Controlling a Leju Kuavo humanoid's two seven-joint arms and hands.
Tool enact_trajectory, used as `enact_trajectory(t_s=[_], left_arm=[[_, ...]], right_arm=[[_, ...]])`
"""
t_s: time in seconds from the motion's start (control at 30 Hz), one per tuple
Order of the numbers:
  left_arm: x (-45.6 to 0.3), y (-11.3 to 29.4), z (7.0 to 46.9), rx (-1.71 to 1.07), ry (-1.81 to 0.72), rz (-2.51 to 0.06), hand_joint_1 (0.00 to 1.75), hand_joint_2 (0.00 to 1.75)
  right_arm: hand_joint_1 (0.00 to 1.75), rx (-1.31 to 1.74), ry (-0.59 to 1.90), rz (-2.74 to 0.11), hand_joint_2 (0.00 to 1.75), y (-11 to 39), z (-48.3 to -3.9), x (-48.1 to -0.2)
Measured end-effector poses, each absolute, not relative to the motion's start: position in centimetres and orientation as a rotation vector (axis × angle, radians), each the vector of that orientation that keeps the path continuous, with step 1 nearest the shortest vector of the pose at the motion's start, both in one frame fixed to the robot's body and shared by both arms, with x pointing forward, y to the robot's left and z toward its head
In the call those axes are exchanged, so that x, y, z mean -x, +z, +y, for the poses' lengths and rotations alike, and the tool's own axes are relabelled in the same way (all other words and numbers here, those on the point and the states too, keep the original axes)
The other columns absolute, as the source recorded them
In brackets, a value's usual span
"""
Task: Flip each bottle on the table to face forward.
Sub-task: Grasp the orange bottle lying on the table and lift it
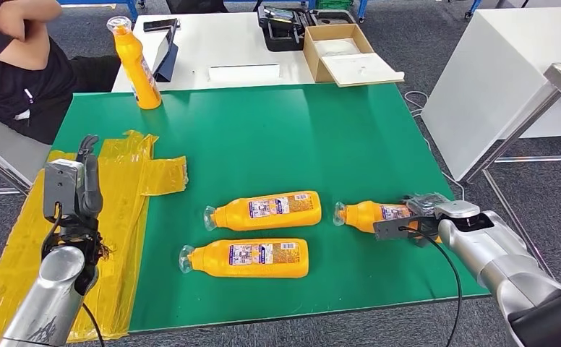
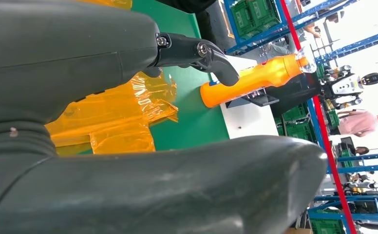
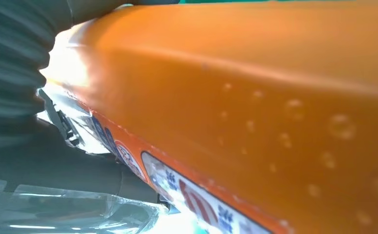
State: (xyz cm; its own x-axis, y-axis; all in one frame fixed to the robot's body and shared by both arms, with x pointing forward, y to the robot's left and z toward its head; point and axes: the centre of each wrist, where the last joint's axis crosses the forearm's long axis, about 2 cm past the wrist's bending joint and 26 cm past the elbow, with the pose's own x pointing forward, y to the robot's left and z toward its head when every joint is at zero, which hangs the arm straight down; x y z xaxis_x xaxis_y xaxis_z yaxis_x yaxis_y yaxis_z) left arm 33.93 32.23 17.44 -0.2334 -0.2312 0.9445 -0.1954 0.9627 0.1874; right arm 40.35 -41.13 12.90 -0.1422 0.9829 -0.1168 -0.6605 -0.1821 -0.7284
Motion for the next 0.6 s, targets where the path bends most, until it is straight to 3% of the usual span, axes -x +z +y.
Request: enact_trajectory(t_s=[0.6], left_arm=[[-33.54, 17.08, 32.53, -0.298, -0.017, -1.808, 0.0, 0.0]], right_arm=[[1.75, 0.72, 1.524, -0.737, 1.75, 13.16, -40.07, -39.97]])
